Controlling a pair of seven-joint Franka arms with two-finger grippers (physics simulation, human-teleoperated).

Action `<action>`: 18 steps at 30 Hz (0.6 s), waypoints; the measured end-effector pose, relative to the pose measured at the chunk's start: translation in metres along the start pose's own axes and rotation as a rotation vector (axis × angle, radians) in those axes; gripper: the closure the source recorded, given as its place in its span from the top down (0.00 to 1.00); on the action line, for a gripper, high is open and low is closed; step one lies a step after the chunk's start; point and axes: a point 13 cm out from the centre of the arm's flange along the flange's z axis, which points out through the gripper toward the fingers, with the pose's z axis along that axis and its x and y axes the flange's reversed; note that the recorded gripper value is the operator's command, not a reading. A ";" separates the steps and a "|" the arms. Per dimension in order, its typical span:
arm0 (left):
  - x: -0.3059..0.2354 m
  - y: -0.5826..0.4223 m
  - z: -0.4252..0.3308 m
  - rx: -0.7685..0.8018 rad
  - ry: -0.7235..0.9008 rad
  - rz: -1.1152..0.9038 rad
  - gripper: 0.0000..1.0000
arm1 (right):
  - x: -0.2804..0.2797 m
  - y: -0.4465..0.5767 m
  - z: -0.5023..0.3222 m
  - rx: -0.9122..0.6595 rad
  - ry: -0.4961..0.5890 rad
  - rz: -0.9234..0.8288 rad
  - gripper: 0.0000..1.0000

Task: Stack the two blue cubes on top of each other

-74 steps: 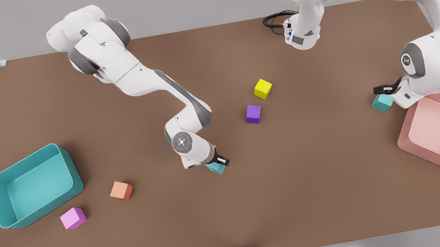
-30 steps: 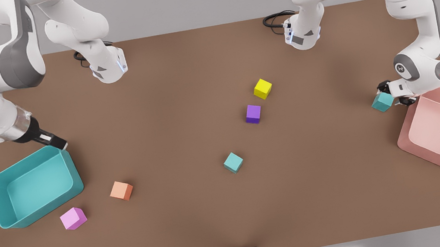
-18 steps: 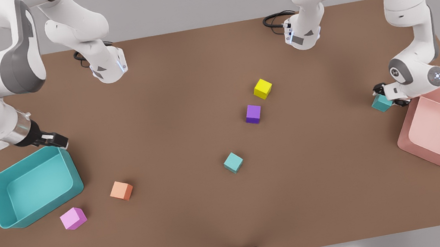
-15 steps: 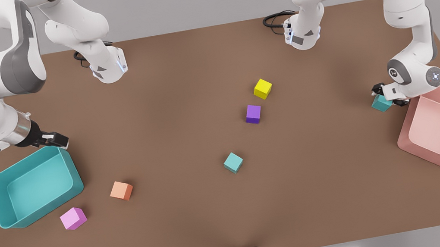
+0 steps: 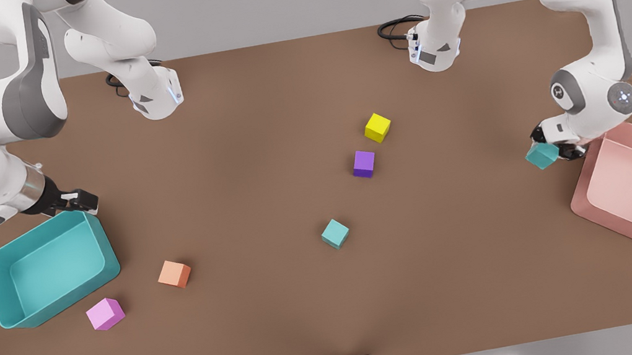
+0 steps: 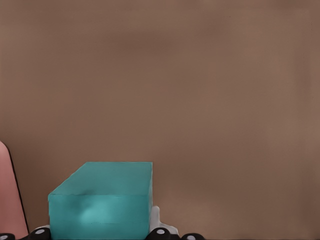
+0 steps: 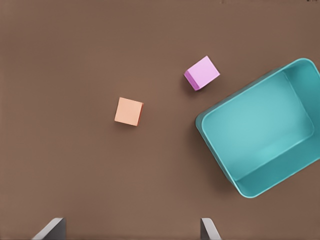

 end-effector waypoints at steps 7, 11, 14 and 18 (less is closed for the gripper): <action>-0.330 -0.203 -0.016 -0.006 -0.022 0.149 0.71 | -0.001 -0.002 0.000 0.006 -0.001 -0.027 1.00; -0.462 -0.230 -0.019 -0.001 -0.138 -0.058 0.72 | -0.001 -0.003 0.000 0.009 -0.002 -0.038 1.00; -0.514 -0.248 -0.027 0.025 -0.204 -0.215 0.72 | -0.001 -0.003 0.001 0.009 -0.001 -0.044 1.00; -0.529 -0.256 -0.018 0.072 -0.212 -0.435 0.72 | -0.001 -0.003 0.002 0.010 0.001 -0.053 1.00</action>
